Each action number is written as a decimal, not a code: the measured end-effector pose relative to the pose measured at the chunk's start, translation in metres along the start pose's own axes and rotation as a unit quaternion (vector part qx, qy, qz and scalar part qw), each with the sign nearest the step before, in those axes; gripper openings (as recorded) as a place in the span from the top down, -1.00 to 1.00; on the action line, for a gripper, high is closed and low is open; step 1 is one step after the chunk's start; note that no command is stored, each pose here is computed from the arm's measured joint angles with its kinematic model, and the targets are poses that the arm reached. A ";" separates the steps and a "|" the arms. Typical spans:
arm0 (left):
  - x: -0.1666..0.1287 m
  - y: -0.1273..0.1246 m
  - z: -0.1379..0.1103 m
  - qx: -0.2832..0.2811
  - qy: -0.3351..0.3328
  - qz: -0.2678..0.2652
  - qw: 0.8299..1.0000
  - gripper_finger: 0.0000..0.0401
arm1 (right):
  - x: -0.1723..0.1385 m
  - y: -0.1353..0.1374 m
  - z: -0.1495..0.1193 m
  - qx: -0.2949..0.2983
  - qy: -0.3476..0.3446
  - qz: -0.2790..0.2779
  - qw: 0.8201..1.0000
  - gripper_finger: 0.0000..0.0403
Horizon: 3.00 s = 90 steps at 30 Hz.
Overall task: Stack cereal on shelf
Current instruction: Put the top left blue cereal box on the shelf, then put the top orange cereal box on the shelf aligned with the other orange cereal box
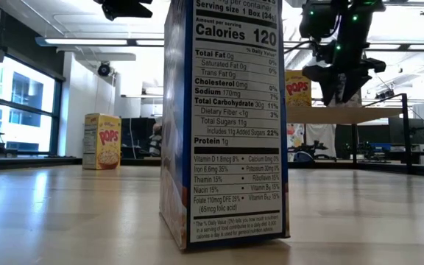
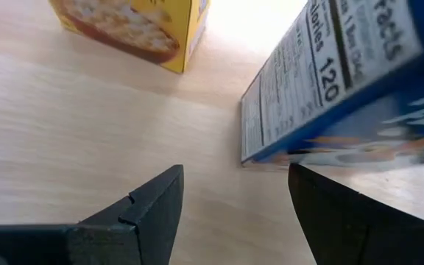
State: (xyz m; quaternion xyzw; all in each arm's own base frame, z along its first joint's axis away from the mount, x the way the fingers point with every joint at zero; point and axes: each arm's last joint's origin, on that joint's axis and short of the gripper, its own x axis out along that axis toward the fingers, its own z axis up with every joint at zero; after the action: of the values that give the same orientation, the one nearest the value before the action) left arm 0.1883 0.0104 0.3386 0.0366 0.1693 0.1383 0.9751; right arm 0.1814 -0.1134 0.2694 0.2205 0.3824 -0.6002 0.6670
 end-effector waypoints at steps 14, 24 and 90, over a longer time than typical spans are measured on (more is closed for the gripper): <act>0.000 0.000 0.000 0.000 0.000 0.000 1.000 -0.21 | 0.006 -0.007 0.008 0.004 -0.010 -0.021 1.000 -0.18; 0.000 0.000 0.000 0.000 0.000 0.000 1.000 -0.21 | 0.006 -0.006 0.010 0.005 -0.026 -0.021 0.999 -0.18; 0.000 0.000 0.004 -0.024 -0.020 0.000 1.000 -0.21 | -0.058 0.019 -0.001 -0.122 -0.049 0.061 0.989 -0.18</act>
State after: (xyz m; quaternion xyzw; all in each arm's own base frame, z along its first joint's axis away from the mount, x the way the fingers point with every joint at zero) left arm 0.1895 0.0104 0.3423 0.0160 0.1464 0.1420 0.9789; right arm 0.2008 -0.0729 0.3103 0.1308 0.4059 -0.5171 0.7421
